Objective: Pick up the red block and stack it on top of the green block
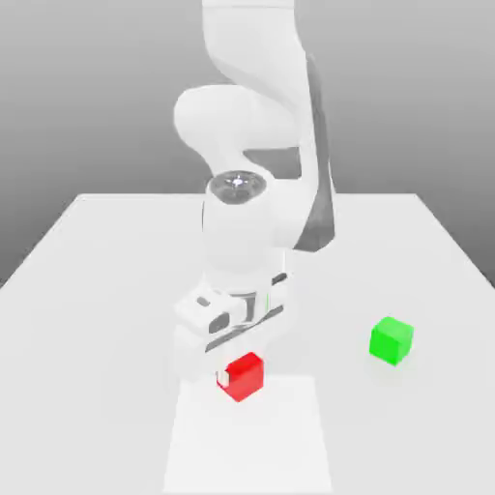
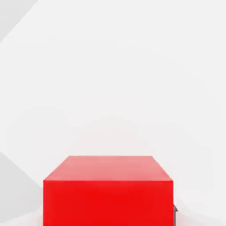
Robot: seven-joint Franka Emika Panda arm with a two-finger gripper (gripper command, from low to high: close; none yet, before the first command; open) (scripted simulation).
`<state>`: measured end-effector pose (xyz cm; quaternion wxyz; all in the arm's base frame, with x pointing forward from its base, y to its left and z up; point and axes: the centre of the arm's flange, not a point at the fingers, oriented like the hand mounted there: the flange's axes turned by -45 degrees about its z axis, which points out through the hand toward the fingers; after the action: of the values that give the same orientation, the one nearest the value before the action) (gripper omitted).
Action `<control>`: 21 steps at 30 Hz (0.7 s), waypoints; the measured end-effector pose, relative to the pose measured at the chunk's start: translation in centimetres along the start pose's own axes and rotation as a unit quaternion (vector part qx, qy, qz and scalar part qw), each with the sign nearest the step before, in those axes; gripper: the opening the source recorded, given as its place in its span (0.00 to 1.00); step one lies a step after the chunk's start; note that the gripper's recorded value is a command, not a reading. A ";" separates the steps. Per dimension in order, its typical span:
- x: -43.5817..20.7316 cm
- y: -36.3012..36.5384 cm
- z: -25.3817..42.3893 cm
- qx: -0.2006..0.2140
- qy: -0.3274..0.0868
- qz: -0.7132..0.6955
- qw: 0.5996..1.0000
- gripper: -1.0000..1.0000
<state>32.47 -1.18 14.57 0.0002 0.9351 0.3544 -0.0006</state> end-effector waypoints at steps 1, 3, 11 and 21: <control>0.1 0.1 -0.5 0.000 0.000 0.000 1.000 0.00; 0.2 0.2 -1.9 -0.001 0.000 0.001 1.000 0.00; 1.8 -2.1 -6.7 0.000 0.000 -0.027 1.000 0.00; 8.2 -14.1 -8.7 0.000 0.001 -0.159 0.987 0.00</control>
<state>29.22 14.82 23.28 0.0000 0.8671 0.4982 -0.0002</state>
